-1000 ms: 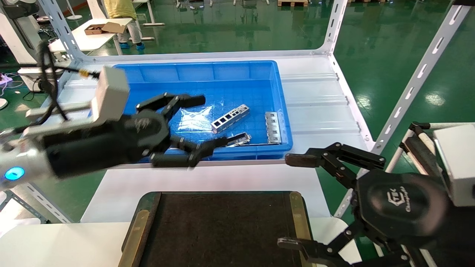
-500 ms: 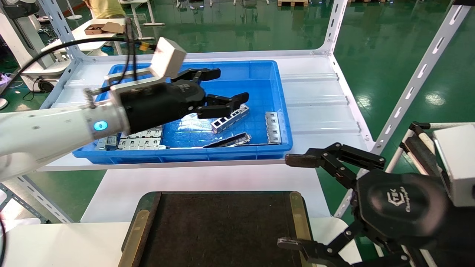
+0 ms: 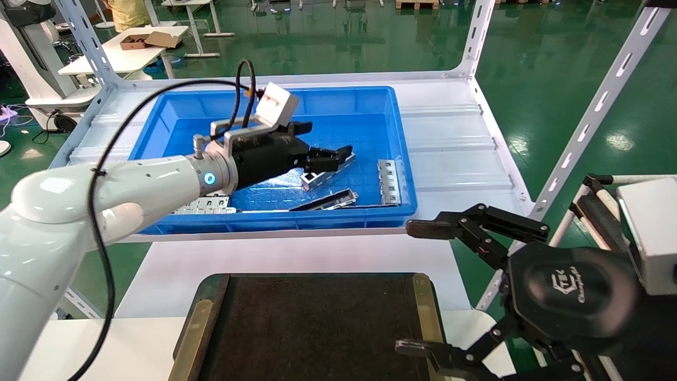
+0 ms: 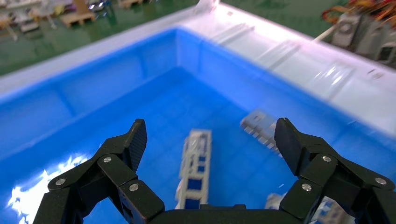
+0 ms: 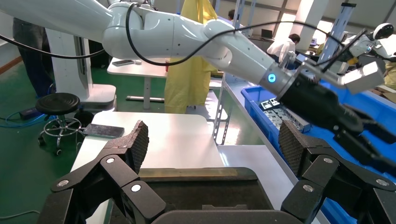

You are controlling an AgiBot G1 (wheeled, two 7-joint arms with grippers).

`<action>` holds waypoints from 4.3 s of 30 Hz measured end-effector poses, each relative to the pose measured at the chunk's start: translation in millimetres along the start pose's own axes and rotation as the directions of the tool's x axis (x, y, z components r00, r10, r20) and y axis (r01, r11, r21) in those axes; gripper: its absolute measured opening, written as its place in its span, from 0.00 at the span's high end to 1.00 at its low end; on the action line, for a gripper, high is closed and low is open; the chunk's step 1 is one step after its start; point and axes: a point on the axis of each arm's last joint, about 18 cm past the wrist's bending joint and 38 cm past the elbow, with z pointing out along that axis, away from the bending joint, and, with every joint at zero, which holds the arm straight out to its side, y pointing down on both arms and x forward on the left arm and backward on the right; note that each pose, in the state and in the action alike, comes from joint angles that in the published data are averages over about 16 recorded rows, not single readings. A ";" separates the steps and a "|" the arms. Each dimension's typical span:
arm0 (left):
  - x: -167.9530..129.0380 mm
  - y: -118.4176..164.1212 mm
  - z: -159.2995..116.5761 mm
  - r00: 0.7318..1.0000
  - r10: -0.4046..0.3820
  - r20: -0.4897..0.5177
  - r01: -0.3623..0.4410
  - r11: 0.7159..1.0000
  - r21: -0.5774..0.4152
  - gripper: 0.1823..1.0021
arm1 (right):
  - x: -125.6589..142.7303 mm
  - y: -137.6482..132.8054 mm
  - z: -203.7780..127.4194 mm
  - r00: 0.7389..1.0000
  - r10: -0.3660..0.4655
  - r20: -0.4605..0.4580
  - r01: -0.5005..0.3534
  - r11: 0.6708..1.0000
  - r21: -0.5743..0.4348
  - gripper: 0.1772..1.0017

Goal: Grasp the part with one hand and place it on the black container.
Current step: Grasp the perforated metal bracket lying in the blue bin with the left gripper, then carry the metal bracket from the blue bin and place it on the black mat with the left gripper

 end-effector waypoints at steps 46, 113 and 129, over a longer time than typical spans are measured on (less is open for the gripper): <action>-5.7 59.2 12.5 0.995 -0.073 0.073 0.082 0.988 -0.135 0.44 | 0.0 0.0 0.0 1.000 0.000 0.000 0.000 1.000 0.000 0.51; 90.9 90.9 -189.0 0.900 -0.278 -0.337 0.258 0.960 -0.105 0.82 | 0.0 0.0 0.0 1.000 0.000 0.000 0.000 1.000 0.000 0.98; 131.5 212.6 -173.7 0.856 -0.509 -0.094 0.478 0.847 -0.232 0.82 | 0.0 0.0 0.0 1.000 0.000 0.000 0.000 1.000 0.000 0.98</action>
